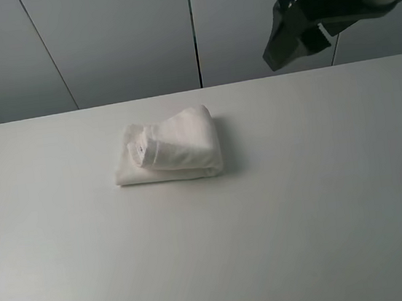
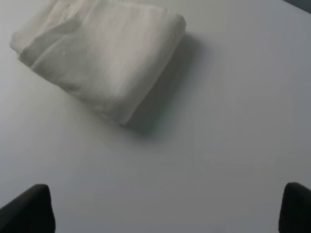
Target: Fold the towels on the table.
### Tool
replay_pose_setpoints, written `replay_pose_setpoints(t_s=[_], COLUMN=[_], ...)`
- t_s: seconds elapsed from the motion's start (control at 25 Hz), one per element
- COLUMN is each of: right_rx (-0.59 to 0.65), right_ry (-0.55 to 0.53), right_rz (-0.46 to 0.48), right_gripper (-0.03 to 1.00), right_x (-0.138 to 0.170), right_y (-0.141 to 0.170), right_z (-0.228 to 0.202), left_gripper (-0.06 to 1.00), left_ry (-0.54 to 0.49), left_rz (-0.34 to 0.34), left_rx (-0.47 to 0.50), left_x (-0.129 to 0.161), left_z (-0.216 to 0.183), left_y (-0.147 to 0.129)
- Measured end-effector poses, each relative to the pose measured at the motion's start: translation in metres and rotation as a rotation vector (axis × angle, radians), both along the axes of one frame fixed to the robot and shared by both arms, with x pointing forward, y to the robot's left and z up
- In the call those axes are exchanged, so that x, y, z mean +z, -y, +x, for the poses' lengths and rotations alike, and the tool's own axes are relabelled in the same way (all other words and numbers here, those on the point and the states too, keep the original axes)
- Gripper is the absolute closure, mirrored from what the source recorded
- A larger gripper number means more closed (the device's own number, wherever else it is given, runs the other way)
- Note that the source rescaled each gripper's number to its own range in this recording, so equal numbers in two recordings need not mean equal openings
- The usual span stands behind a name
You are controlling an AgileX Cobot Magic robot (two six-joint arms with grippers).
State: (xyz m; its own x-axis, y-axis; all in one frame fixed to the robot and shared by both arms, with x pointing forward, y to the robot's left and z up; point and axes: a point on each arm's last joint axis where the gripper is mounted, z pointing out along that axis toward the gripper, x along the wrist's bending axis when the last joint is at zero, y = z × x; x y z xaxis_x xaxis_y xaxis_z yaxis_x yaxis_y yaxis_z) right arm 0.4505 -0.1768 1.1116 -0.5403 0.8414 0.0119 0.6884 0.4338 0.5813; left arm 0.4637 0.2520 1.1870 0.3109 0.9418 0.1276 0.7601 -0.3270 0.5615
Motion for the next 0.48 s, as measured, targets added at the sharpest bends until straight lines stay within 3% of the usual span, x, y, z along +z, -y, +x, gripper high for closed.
replay_pose_setpoints(t_s=[0.48], right_rx=[-0.020], right_ry=[0.116], right_rz=[0.085], right_gripper=[-0.03], right_x=[-0.013], right_y=[0.063], right_z=[-0.115], left_gripper=[-0.05], left_ry=[0.038], left_rz=[-0.046], left_rx=[0.046], left_x=[-0.052], left_z=[-0.110], left_y=[-0.027])
